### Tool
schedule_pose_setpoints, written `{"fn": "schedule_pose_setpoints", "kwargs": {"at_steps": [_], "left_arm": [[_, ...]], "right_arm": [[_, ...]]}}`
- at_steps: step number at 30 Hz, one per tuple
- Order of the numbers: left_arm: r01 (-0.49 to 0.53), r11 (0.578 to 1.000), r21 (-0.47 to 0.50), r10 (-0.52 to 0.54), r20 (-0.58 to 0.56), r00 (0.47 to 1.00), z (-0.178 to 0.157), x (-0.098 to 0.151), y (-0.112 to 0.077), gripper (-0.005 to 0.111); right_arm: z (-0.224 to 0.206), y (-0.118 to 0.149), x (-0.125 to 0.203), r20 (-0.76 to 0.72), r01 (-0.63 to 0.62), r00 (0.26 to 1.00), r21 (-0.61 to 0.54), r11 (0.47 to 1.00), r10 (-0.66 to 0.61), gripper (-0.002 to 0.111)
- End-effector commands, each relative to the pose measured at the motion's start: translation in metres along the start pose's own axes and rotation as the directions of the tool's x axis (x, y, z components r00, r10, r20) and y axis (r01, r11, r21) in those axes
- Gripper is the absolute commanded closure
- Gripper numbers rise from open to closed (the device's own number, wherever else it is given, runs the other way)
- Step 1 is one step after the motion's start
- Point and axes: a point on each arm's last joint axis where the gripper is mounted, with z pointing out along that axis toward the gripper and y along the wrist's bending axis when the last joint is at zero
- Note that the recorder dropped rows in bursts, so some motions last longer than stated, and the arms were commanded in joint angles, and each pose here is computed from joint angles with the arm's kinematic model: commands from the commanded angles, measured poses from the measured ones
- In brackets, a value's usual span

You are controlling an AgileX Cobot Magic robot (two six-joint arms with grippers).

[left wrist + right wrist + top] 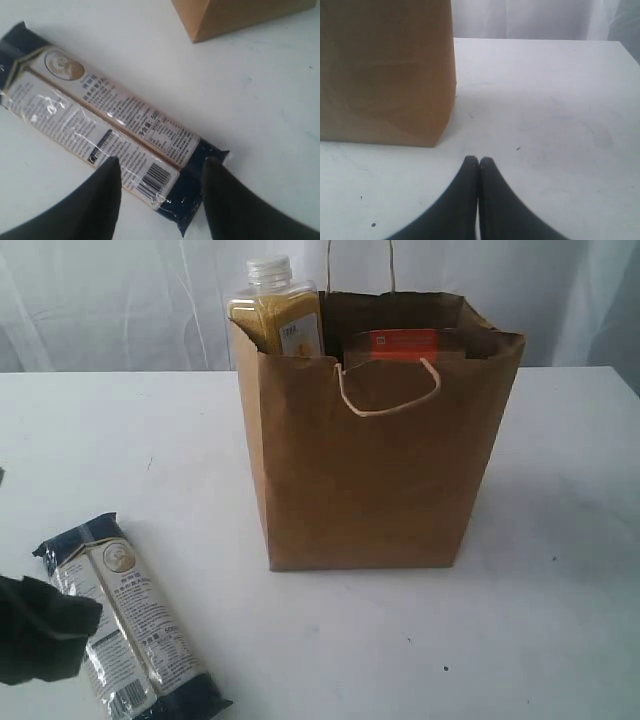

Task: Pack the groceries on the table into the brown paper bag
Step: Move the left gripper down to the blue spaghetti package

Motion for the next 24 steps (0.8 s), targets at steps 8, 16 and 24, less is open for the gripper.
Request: {"fn": "schedule_pose_setpoints", "kwargs": {"at_steps": [8,16,24], "left_arm": [[0.275,0.960,0.043,-0.271,-0.085,0.959,0.030,0.014,-0.005,0.040],[0.450,0.893,0.009,-0.450,-0.026,0.893,0.047,-0.003,0.014,0.018],[0.549,0.820,-0.163,-0.549,0.048,0.834,0.065,-0.040,0.056,0.018]], "right_arm": [[0.000,0.000,0.001,0.004,-0.004,1.000,0.003,1.000,0.004,0.108],[0.000,0.000,0.001,0.004,-0.004,1.000,0.003,1.000,0.004,0.108],[0.000,0.000,0.001,0.004,-0.004,1.000,0.003,1.000,0.004,0.108]]}}
